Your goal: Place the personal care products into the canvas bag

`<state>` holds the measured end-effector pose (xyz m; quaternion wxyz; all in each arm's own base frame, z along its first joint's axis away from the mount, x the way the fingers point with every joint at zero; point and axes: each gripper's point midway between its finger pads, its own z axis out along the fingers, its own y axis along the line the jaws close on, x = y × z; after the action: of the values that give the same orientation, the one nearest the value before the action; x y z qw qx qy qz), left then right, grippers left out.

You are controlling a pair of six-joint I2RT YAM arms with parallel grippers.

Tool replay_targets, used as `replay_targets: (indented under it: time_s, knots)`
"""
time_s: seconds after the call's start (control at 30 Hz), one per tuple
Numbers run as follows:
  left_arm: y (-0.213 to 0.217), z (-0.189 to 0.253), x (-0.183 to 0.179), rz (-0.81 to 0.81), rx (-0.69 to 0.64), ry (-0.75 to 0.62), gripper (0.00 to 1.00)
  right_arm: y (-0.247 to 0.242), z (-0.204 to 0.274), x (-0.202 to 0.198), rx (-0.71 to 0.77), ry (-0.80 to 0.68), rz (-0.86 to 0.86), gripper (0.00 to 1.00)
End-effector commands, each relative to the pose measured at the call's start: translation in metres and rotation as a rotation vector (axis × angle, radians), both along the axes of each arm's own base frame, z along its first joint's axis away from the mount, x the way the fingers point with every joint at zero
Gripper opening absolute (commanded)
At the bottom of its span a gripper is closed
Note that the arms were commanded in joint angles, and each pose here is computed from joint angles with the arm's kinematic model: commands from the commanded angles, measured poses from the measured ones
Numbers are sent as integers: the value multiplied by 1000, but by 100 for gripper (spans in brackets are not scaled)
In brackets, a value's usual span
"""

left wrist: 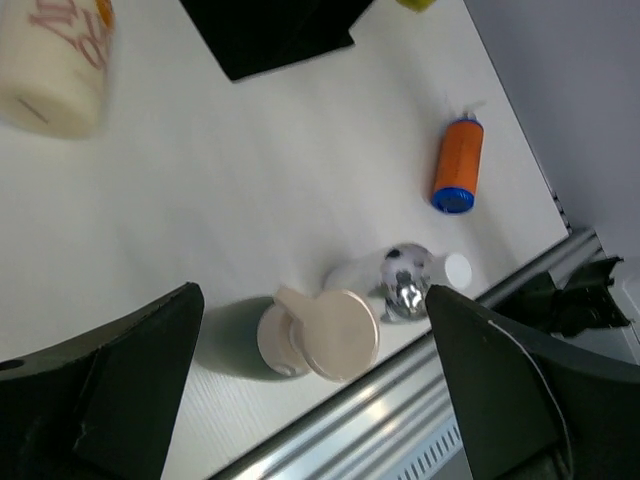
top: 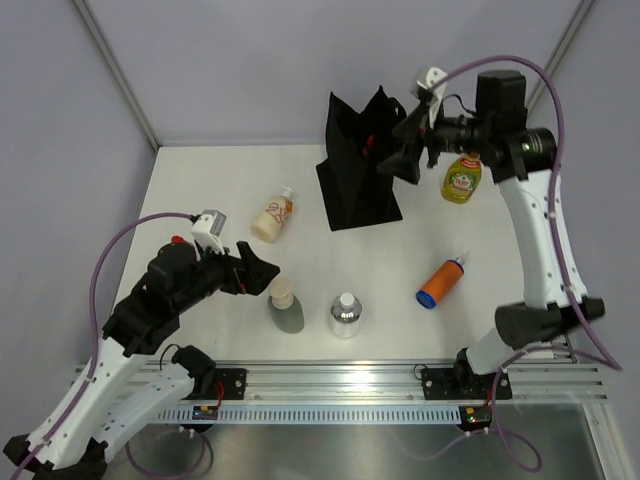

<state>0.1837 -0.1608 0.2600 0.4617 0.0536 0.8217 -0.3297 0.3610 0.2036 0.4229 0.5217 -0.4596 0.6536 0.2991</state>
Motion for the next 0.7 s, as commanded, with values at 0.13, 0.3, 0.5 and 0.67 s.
replay_targets:
  time_s: [0.13,0.3,0.5,0.67]
  knots:
    - [-3,-24,-21,125,-15,90,99,-11,-70,-97,-7,76,104,100]
    - [-22,-27,-29,260,109,67,99,-21,-102,-117,19,139,66,99]
    - [-23,-72,-38,464,328,-7,99,-29,-110,-127,72,146,40,99]
    - [-21,-102,-29,561,319,-80,99,-33,-113,-130,100,159,39,99]
